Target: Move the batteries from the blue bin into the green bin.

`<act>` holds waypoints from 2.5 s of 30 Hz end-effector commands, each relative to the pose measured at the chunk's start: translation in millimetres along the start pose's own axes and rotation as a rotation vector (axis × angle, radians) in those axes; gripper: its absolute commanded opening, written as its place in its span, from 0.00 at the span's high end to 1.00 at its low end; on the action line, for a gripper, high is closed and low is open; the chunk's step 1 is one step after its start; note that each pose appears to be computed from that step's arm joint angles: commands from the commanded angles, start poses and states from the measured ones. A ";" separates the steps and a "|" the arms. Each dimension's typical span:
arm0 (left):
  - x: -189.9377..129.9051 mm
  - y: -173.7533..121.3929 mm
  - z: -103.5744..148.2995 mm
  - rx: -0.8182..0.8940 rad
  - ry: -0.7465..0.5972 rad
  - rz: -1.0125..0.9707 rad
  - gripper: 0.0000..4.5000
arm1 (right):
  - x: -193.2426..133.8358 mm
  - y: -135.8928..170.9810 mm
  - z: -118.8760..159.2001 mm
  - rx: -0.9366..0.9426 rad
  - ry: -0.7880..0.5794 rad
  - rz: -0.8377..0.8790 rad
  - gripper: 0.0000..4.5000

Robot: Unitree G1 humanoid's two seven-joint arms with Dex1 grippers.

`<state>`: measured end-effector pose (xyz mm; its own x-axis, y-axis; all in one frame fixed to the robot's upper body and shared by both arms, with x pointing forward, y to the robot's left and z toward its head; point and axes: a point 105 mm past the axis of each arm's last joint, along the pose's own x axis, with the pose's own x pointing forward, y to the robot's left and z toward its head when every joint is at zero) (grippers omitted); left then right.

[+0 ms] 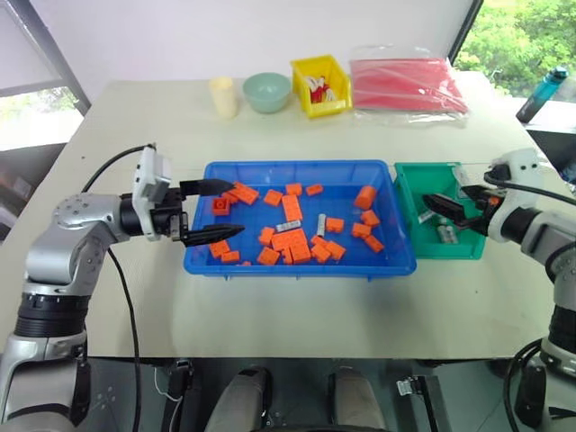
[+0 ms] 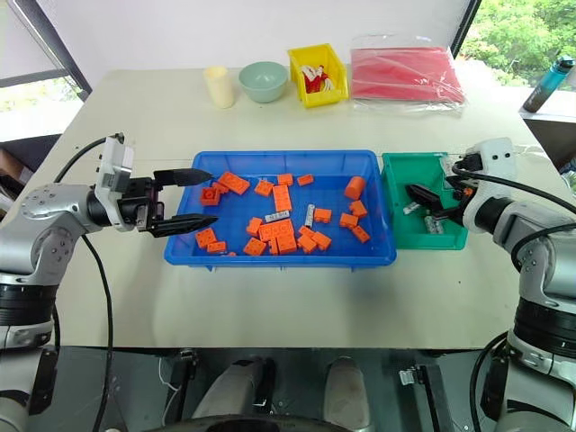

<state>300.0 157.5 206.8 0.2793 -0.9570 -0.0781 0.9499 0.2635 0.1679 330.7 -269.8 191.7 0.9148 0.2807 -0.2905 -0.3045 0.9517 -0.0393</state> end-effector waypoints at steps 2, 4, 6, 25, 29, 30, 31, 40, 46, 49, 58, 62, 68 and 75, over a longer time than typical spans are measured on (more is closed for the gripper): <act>-7.3 0.0 7.3 0.021 0.005 0.016 0.00 | 7.1 38.8 51.6 -0.130 -0.146 0.166 0.00; -8.9 -0.9 7.4 0.020 0.008 0.020 0.00 | 14.8 67.3 61.4 -0.198 -0.167 0.282 0.00; -9.8 -3.1 7.1 0.018 0.012 0.022 0.00 | 26.8 100.0 67.3 -0.240 -0.178 0.418 0.00; -26.9 -19.6 7.4 0.060 0.065 0.122 0.00 | 121.7 220.8 17.3 -0.653 0.012 0.919 0.29; -31.7 -22.2 7.2 0.058 0.070 0.151 0.00 | 125.0 224.1 13.0 -0.690 0.030 0.960 0.39; -32.1 -22.6 7.2 0.058 0.071 0.155 0.00 | 126.1 223.8 11.4 -0.700 0.036 0.965 0.39; -32.4 -22.9 7.2 0.059 0.070 0.158 0.00 | 127.4 223.3 9.3 -0.712 0.043 0.971 0.39; -33.6 -21.7 10.2 0.066 0.066 0.178 0.00 | 140.0 217.0 1.0 -0.837 0.078 0.967 0.39; -33.2 -21.4 10.5 0.072 0.063 0.186 0.00 | 143.1 216.5 4.5 -0.839 0.084 0.973 0.39; -33.5 -21.1 10.3 0.074 0.063 0.189 0.00 | 139.1 220.8 10.4 -0.796 0.077 1.016 0.39; -33.4 -20.5 9.0 0.076 0.062 0.192 0.00 | 143.2 221.8 21.7 -0.762 0.048 0.980 0.39; -33.7 -20.8 9.4 0.078 0.063 0.191 0.00 | 145.1 219.2 18.7 -0.769 0.047 0.966 0.39; -34.3 -19.0 12.0 0.081 0.059 0.198 0.00 | 145.5 215.2 4.2 -0.827 0.061 0.969 0.39; -34.5 -18.2 12.5 0.081 0.058 0.201 0.00 | 144.3 213.4 -1.9 -0.817 0.061 0.973 0.39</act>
<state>273.4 181.9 204.5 0.4618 -0.8802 -0.1095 0.8765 0.4339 0.2085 396.9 -30.8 127.7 0.2102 0.7706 -0.6016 -0.9470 0.0077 -0.3210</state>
